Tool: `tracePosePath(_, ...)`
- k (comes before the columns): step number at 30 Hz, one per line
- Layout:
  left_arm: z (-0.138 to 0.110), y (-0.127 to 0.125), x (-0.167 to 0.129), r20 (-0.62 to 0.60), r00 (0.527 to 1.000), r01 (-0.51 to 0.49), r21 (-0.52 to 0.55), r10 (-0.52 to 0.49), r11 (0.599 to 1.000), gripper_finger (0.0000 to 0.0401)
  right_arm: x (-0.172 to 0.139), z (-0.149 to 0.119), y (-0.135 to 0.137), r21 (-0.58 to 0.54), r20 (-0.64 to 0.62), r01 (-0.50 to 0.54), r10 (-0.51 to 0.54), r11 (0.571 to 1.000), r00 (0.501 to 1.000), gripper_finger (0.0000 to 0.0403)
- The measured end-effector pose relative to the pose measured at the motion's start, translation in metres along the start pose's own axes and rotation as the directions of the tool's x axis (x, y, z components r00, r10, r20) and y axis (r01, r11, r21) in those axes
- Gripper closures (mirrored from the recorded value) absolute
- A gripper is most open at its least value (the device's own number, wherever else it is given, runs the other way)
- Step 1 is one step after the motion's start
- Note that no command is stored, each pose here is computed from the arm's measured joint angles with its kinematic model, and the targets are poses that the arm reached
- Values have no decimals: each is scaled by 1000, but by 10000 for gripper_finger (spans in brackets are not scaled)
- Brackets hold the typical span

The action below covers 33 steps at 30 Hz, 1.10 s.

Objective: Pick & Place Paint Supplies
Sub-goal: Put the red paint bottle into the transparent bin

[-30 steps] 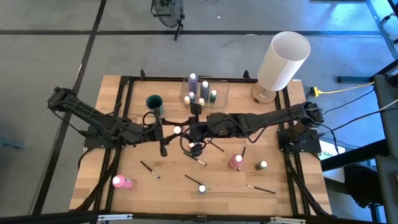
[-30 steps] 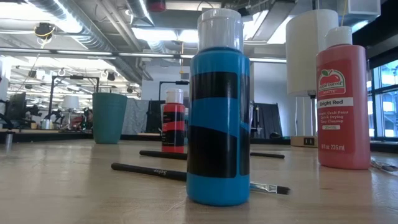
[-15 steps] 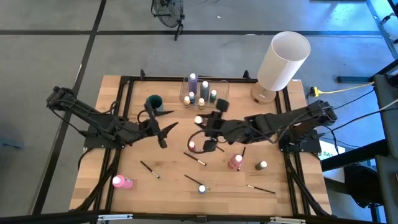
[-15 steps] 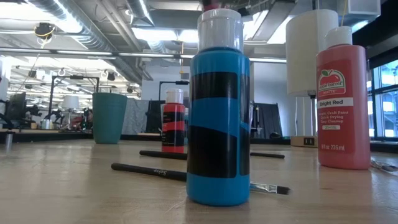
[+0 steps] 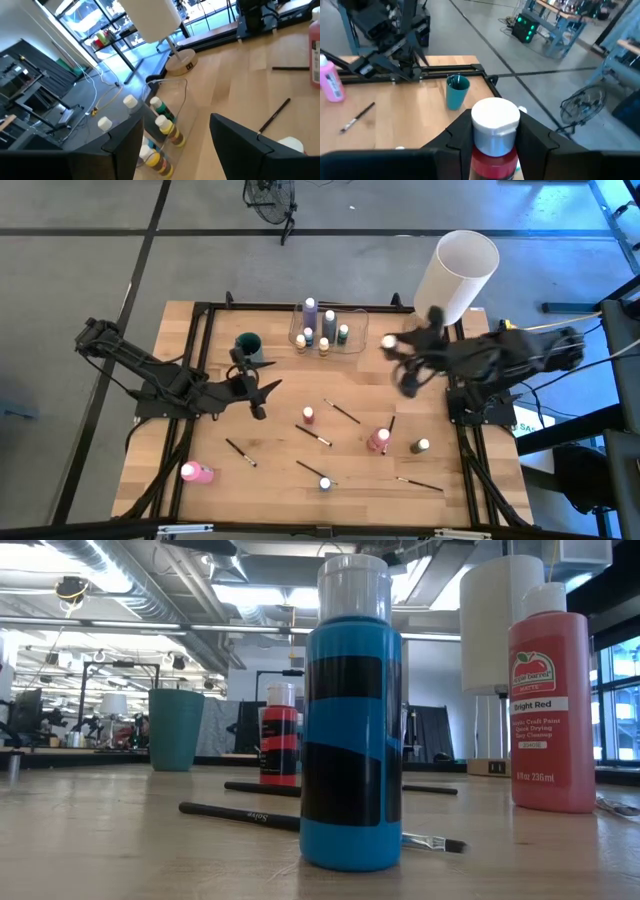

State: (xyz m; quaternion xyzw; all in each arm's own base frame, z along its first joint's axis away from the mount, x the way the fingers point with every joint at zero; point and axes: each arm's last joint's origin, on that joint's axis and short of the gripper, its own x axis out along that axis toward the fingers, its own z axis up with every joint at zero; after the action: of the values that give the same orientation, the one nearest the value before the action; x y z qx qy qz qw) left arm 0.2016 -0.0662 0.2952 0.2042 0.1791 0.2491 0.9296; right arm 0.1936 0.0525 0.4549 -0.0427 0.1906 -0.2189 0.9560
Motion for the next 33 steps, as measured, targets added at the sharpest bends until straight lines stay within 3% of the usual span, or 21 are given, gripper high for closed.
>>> tracePosePath(6,-3,0,0,-23,1000,4,-10,-4,1000,178,-16,-28,-16,20,-15,59,-59,998,998,289)
tracePosePath(12,-4,-1,0,-25,1000,4,-23,-4,1000,178,-17,-91,-31,145,4,181,-183,973,983,289)
tracePosePath(15,-4,-1,0,-25,1000,3,-29,-4,1000,178,-7,-122,-26,226,66,143,-161,964,985,289)
tracePosePath(18,-4,-1,0,-26,1000,3,-35,-4,999,178,11,-147,-12,224,192,8,-52,975,980,289)
tracePosePath(21,-4,-1,0,-25,1000,3,-37,-4,999,178,29,-165,-3,174,375,-105,33,979,926,289)
tracePosePath(24,-4,-1,0,-25,1000,3,-46,-4,999,178,45,-184,-8,184,485,-114,11,976,875,289)
tracePosePath(29,-4,-1,0,-24,1000,10,-74,-12,997,178,70,-210,-29,237,549,-158,2,958,836,289)
tracePosePath(33,-3,-2,0,-19,999,49,-85,-51,995,178,89,-218,-42,271,524,-189,20,944,851,289)
